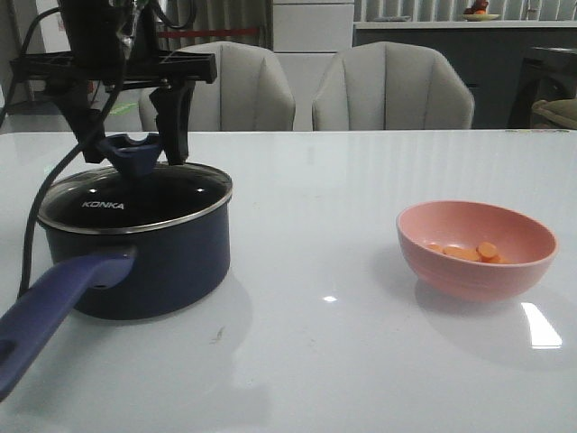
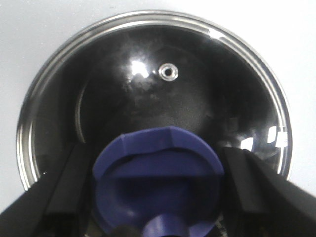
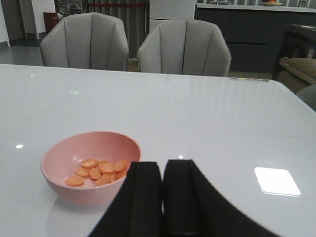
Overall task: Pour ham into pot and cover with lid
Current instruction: 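Lower the left gripper onto the blue lid knob and grasp it, then lift the glass lid off the saucepan with the left gripper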
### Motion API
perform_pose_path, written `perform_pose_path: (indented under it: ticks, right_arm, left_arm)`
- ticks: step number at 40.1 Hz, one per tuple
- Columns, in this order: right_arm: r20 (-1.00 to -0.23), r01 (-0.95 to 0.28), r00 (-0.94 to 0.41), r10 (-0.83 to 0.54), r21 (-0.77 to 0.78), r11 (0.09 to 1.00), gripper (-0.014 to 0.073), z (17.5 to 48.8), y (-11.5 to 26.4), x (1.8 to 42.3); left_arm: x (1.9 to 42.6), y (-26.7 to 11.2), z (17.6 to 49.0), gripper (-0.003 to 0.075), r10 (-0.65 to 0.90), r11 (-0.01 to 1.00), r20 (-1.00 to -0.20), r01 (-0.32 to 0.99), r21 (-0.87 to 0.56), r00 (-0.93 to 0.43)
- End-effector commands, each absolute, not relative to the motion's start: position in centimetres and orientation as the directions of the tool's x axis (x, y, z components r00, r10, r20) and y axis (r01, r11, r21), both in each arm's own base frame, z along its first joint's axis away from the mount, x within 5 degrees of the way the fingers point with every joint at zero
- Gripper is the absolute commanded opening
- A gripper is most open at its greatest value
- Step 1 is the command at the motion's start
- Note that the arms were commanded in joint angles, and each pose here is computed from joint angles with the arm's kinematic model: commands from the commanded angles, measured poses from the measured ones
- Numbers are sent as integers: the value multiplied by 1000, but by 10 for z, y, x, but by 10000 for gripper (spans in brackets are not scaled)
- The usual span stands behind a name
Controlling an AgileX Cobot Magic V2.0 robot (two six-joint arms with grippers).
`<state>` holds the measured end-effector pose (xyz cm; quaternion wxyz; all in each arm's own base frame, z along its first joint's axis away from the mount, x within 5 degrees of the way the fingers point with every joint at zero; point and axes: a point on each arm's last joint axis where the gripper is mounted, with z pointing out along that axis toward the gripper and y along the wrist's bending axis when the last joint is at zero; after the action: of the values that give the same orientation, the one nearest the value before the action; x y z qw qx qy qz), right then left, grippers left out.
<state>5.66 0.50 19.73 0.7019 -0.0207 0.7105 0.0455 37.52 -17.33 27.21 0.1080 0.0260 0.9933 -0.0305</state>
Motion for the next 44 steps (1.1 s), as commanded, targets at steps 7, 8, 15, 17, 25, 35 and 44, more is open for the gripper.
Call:
perform_pose_path:
  ticks: [7,8,15,17,25,35,44]
  right_arm:
    - [-995,-97,94,28,19,995,160,208,5,54]
    - [-995,-97,94,28,19,995,160,208,5,54]
    - [-995,-97,94,28,19,995,160,208,5,54]
    - [-995,-97,94,28,19,995,160,208,5,54]
    - [-995,-97,94,28,19,995,160,208,5,54]
    - [-995,-97,94,28,19,995,160,208,5,54]
    - [-995,-97,94,28,19,995,160,208,5,54]
  left_arm:
    - [372,-176,311,206,19,991,-311,59,-120,-950]
    - [372,-176,313,206,18,991,-314,59,-121,-949]
    - [373,-176,324,206,15,990,-336,62,-129,-942]
    - [373,-176,327,206,12,990,-341,60,-131,-940]
    - [375,-163,334,206,38,991,-355,80,-103,-934]
    - [374,-97,352,206,-45,998,-404,-27,-50,-914]
    - [358,-26,351,206,-157,987,-434,-147,-58,-887]
